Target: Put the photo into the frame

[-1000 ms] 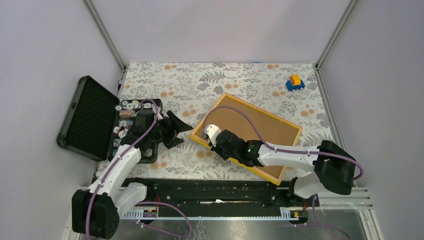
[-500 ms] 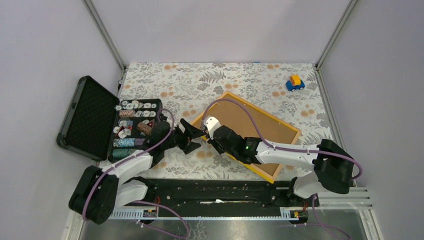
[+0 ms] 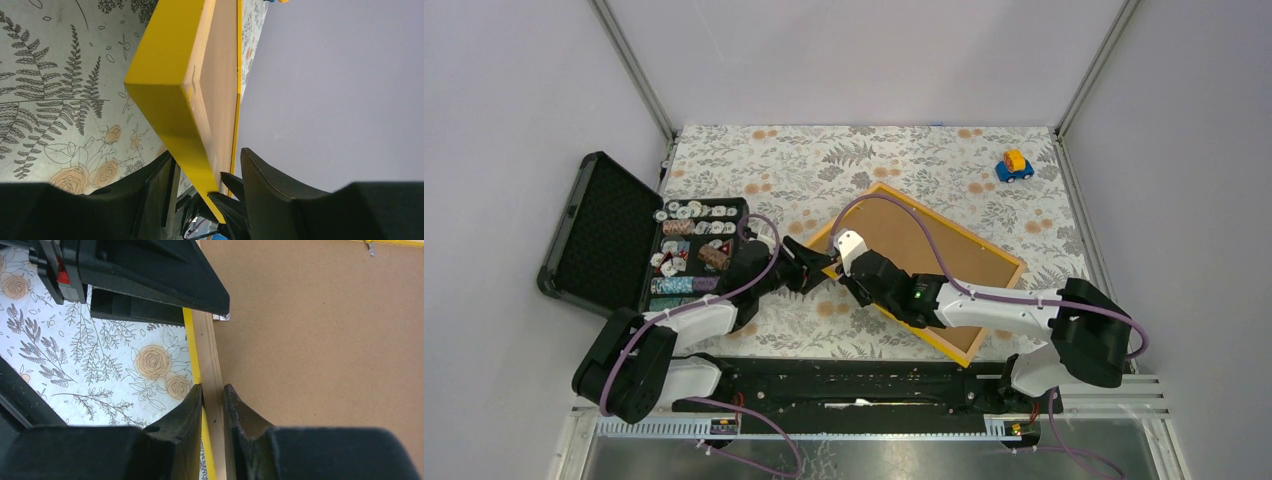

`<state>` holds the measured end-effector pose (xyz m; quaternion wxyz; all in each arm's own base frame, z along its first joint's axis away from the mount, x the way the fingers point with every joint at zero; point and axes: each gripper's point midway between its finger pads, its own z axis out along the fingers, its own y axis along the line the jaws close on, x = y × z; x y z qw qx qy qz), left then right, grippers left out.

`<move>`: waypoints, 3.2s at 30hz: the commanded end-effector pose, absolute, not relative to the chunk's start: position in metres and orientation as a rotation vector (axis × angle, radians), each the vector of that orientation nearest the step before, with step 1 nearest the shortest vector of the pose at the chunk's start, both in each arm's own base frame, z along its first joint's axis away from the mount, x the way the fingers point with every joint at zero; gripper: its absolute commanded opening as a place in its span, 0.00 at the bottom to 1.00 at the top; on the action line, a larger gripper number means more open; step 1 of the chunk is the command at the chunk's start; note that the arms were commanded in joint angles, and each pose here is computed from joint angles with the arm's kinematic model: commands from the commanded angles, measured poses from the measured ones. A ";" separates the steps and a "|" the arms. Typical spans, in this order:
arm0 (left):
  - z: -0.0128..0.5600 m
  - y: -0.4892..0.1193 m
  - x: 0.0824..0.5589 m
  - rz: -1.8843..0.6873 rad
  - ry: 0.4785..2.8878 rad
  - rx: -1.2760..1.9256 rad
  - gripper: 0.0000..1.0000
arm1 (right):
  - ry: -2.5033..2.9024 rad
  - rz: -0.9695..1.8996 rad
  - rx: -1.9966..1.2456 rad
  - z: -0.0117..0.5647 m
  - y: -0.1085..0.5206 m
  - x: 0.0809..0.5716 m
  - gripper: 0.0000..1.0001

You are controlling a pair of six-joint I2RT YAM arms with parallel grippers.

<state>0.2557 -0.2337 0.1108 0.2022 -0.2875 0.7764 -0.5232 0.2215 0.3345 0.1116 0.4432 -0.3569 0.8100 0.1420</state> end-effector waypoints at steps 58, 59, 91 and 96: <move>0.277 -0.099 0.378 -1.262 1.969 -0.870 0.00 | 1.223 0.555 -1.505 0.198 0.269 0.120 0.97; 0.281 -0.098 0.379 -1.261 1.964 -0.866 0.00 | 1.237 0.528 -1.497 0.195 0.271 0.126 0.96; 0.306 -0.072 0.379 -1.043 1.886 -0.856 0.00 | 2.026 0.804 -0.565 0.299 0.347 0.180 0.97; 0.308 -0.073 0.377 -1.046 1.882 -0.854 0.00 | 2.054 0.466 -0.648 0.285 0.368 0.203 0.97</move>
